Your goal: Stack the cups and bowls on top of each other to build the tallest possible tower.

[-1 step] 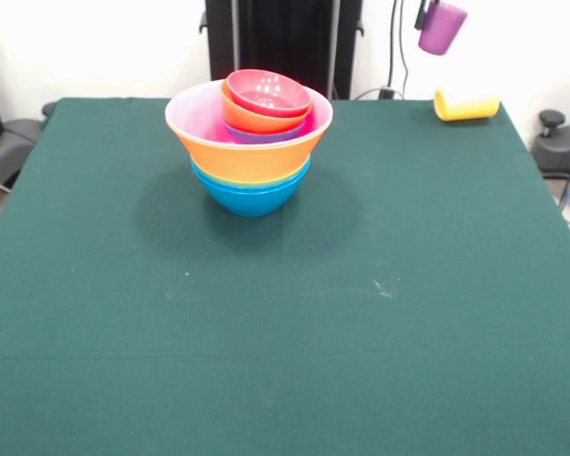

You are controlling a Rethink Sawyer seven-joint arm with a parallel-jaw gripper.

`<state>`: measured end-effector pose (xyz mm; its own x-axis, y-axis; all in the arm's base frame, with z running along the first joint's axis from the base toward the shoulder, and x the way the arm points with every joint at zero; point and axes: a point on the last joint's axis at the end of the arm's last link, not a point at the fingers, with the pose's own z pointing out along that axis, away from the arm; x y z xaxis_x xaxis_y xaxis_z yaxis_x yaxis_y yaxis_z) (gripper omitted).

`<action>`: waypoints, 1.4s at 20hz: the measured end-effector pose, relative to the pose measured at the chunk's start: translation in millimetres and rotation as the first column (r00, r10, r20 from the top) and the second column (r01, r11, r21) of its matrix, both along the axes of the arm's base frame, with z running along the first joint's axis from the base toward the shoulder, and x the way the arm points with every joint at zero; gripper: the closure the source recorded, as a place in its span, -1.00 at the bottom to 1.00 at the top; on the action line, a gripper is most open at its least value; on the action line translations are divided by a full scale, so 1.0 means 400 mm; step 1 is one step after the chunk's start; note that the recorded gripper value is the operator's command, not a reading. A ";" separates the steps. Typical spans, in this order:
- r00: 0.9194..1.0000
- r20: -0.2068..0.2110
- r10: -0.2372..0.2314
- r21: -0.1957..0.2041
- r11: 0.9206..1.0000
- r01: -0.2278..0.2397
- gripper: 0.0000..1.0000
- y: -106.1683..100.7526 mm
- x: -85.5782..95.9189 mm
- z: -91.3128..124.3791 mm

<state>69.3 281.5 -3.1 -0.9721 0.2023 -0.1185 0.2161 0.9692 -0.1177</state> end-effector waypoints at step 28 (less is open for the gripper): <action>0.998 0.047 -0.036 0.007 0.999 0.035 1.00 0.086 0.028 -0.101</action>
